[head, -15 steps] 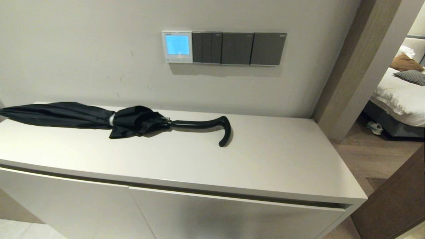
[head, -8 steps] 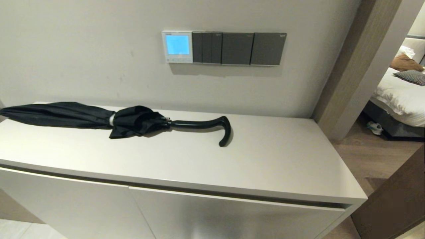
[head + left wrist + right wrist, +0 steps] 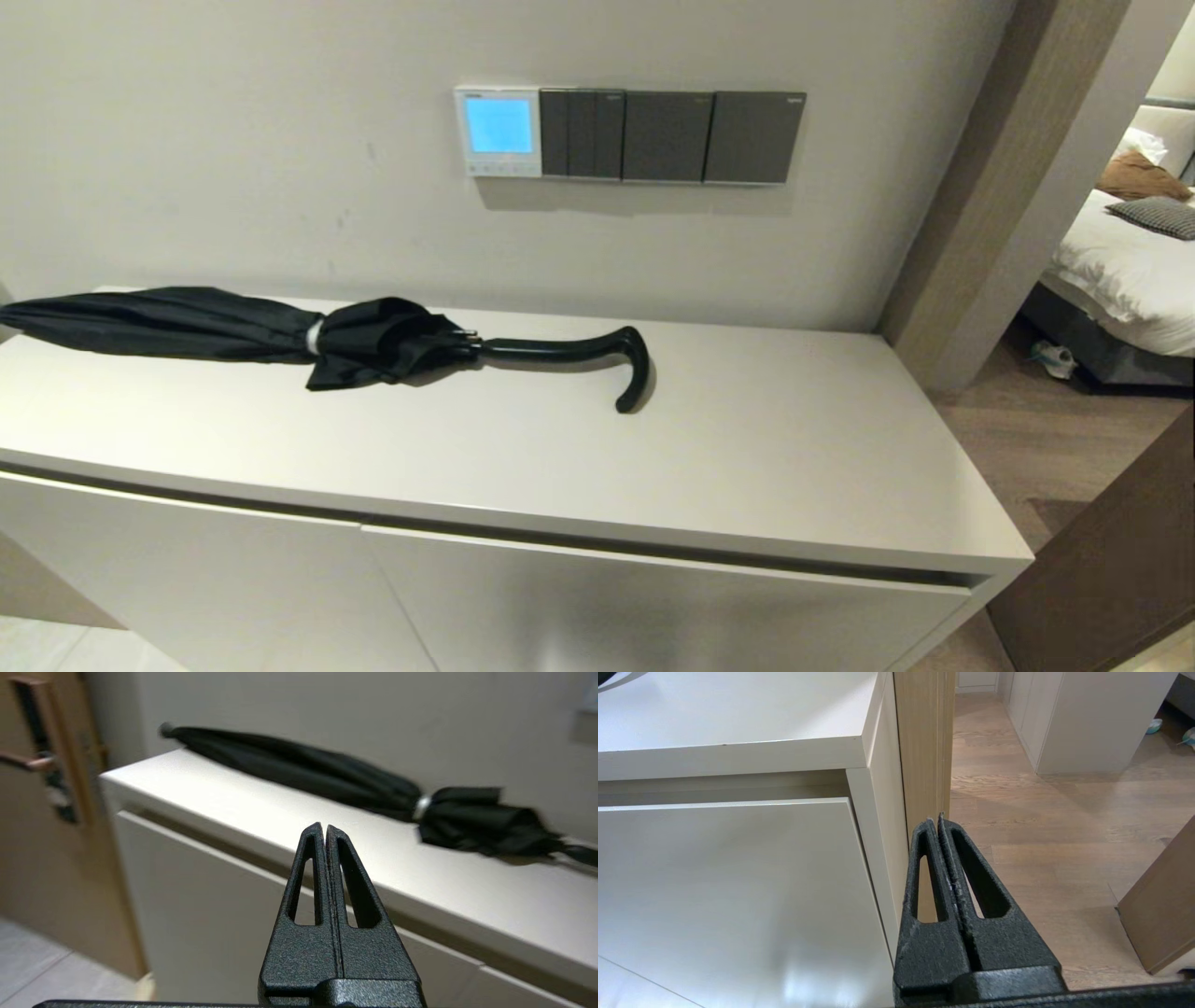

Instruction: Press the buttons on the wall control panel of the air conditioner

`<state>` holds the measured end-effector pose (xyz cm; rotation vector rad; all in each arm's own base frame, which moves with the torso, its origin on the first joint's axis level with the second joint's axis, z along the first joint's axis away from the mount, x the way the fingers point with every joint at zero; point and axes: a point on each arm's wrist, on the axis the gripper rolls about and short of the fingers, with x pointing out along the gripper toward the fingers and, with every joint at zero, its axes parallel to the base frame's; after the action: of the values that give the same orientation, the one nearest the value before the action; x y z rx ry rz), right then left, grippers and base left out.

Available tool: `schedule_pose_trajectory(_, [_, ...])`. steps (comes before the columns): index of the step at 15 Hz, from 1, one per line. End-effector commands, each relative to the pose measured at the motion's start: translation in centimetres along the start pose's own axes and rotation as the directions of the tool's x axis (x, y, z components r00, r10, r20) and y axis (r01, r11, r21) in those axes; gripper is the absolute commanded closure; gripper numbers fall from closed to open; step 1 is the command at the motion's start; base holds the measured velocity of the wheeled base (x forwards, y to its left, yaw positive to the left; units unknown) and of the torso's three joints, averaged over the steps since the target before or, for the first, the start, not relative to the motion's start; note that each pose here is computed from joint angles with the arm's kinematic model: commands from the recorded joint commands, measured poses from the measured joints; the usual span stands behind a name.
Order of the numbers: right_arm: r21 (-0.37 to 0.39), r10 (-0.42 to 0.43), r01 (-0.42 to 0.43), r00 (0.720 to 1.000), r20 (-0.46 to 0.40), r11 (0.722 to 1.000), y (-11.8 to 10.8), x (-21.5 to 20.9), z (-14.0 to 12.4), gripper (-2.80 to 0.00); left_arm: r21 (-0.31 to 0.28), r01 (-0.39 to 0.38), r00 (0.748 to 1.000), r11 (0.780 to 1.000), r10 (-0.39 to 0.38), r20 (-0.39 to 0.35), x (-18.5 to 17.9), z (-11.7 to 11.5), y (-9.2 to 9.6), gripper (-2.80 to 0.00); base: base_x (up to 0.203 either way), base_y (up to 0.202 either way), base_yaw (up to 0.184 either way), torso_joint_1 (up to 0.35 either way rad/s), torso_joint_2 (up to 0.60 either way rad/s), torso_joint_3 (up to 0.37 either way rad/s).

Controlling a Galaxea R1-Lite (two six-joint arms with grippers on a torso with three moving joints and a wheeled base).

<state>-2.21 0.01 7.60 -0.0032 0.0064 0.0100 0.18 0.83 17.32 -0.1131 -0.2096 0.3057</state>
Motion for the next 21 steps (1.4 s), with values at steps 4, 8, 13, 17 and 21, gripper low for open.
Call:
schedule_pose_trajectory(4, [0.0,0.001,-0.001,1.0,0.0,1.0,0.0,0.0,0.0,0.0,0.023,-0.089,0.996,0.996,0.089,-0.01,-0.4,-1.3,0.2,0.0,0.0,0.0,0.0,0.0,0.0,0.0])
schedule_pose_trajectory(8, [0.0,0.001,-0.001,1.0,0.0,1.0,0.0,0.0,0.0,0.0,0.091,0.051,0.992,0.995,-0.04,-0.118,-1.8,-6.0,0.8,0.0,0.0,0.0,0.0,0.0,0.0,0.0])
schedule_pose_trajectory(13, [0.0,0.001,-0.001,1.0,0.0,1.0,0.0,0.0,0.0,0.0,0.127,0.098,0.98,0.987,-0.074,-0.184,-2.2,-6.9,0.9,0.0,0.0,0.0,0.0,0.0,0.0,0.0])
schedule_pose_trajectory(17, [0.0,0.001,-0.001,1.0,0.0,1.0,0.0,0.0,0.0,0.0,0.183,0.198,0.96,0.963,-0.153,-0.234,-2.4,-7.3,0.8,0.0,0.0,0.0,0.0,0.0,0.0,0.0])
schedule_pose_trajectory(21, [-0.001,0.001,-0.001,1.0,0.0,1.0,0.0,0.0,0.0,0.0,0.203,0.154,0.97,0.967,-0.109,-0.216,-2.5,-7.2,0.9,0.0,0.0,0.0,0.0,0.0,0.0,0.0])
